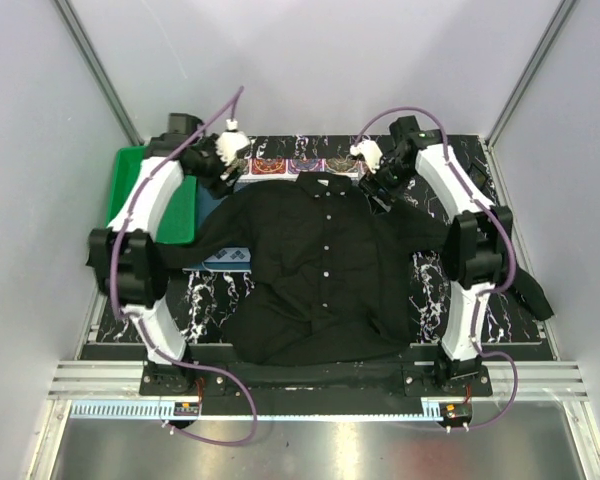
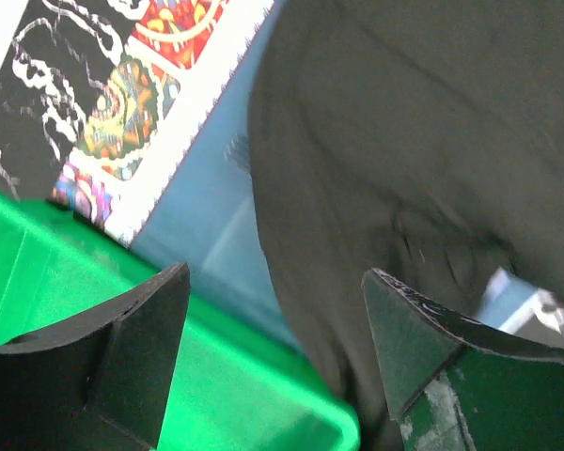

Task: Pin the brooch onto the clothing
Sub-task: Flatten out the clothes at the center of the board.

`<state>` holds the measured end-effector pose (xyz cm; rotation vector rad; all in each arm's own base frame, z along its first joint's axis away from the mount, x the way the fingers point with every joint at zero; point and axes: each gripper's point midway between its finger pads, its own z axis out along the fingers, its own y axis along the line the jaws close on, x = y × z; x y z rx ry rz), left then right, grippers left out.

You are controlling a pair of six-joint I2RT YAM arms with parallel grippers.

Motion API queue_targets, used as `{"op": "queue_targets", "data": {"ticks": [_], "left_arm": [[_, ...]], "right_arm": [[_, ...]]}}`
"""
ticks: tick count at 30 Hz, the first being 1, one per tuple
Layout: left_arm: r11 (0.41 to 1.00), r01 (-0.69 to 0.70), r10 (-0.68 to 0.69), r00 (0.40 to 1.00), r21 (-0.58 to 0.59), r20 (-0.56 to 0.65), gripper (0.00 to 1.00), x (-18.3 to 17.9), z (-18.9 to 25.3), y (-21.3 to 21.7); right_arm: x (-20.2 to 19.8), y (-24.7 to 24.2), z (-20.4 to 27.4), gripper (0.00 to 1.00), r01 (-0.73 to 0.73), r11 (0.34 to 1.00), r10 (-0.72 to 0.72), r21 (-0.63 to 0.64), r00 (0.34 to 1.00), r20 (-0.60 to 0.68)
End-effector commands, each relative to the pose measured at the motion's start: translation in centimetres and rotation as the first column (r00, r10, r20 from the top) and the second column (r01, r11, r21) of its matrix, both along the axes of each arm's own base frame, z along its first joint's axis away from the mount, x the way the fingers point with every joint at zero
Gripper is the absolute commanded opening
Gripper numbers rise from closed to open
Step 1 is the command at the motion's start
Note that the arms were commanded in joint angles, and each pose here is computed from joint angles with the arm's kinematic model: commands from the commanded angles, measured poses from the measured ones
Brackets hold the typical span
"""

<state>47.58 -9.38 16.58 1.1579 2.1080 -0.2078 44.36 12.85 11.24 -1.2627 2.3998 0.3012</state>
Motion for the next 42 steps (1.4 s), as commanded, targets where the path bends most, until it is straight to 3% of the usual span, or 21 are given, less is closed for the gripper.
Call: {"op": "queue_targets", "data": {"ticks": [1, 5, 10, 14, 16, 18, 22, 23, 24, 25, 27, 31, 33, 39, 42], "left_arm": [[0.969, 0.237, -0.239, 0.971, -0.063, -0.024, 0.79, -10.6, 4.5, -0.1], [0.896, 0.442, -0.444, 0.894, -0.036, -0.056, 0.80, -18.8, 1.4, -1.3], [0.794, 0.606, -0.607, 0.794, -0.044, -0.034, 0.80, -25.0, -0.7, -3.6], [0.790, 0.606, -0.611, 0.791, -0.095, -0.039, 0.80, -25.5, -1.1, -4.7], [0.780, 0.610, -0.621, 0.782, -0.140, -0.055, 0.81, -25.8, -1.0, -5.3], [0.778, 0.614, -0.622, 0.782, -0.135, -0.028, 0.84, -25.8, -0.8, -5.6], [0.851, 0.508, -0.495, 0.861, -0.134, 0.118, 0.84, -23.0, 0.5, -5.7], [0.872, 0.464, -0.443, 0.883, -0.153, 0.153, 0.84, -22.1, 1.3, -5.6], [0.897, 0.403, -0.367, 0.908, -0.181, 0.203, 0.84, -21.0, 2.8, -5.3], [0.925, 0.250, -0.185, 0.954, -0.286, 0.234, 0.85, -18.4, 4.7, -4.1], [0.920, 0.142, -0.052, 0.968, -0.366, 0.246, 0.86, -16.6, 6.8, -2.5], [0.888, -0.044, 0.165, 0.960, -0.459, 0.228, 0.86, -14.4, 10.3, 1.3], [0.883, -0.053, 0.187, 0.952, -0.466, 0.245, 0.86, -14.3, 11.0, 1.9], [0.892, -0.043, 0.196, 0.934, -0.451, 0.298, 0.86, -14.7, 11.8, 2.7], [0.894, -0.039, 0.191, 0.934, -0.446, 0.300, 0.86, -14.9, 11.7, 2.7]], "right_arm": [[-11.5, 2.4, 6.0, 0.82, -0.197, 0.967, 0.222, 0.162, 0.962, -0.159], [-18.7, 3.2, 5.7, 0.78, -0.338, 0.921, 0.377, 0.192, 0.896, -0.233], [-26.7, 3.8, 5.2, 0.76, -0.522, 0.828, 0.560, 0.202, 0.780, -0.279], [-29.3, 3.3, 3.3, 0.68, -0.645, 0.754, 0.650, 0.125, 0.704, -0.287], [-30.2, 3.0, 3.0, 0.60, -0.648, 0.750, 0.650, 0.135, 0.681, -0.338], [-31.3, 2.5, 2.9, 0.59, -0.641, 0.752, 0.641, 0.153, 0.658, -0.395], [-32.5, 1.5, 1.6, 0.69, -0.685, 0.726, 0.648, 0.061, 0.650, -0.397], [-32.3, 1.1, 1.2, 0.72, -0.670, 0.743, 0.612, -0.004, 0.681, -0.403], [-32.4, 1.8, 0.6, 0.72, -0.683, 0.730, 0.623, -0.032, 0.683, -0.381], [-32.2, 2.1, 0.4, 0.72, -0.669, 0.742, 0.606, -0.055, 0.702, -0.374], [-32.1, 3.0, 0.1, 0.75, -0.613, 0.786, 0.540, -0.078, 0.742, -0.397], [-34.3, 4.2, -0.6, 0.76, -0.596, 0.796, 0.454, -0.103, 0.702, -0.549], [-35.4, 4.7, -1.5, 0.77, -0.615, 0.777, 0.425, -0.132, 0.669, -0.610], [-33.7, 4.8, -4.5, 0.75, -0.579, 0.772, 0.341, -0.262, 0.726, -0.598], [-33.4, 4.8, -4.7, 0.68, -0.566, 0.773, 0.314, -0.287, 0.734, -0.602]]}}
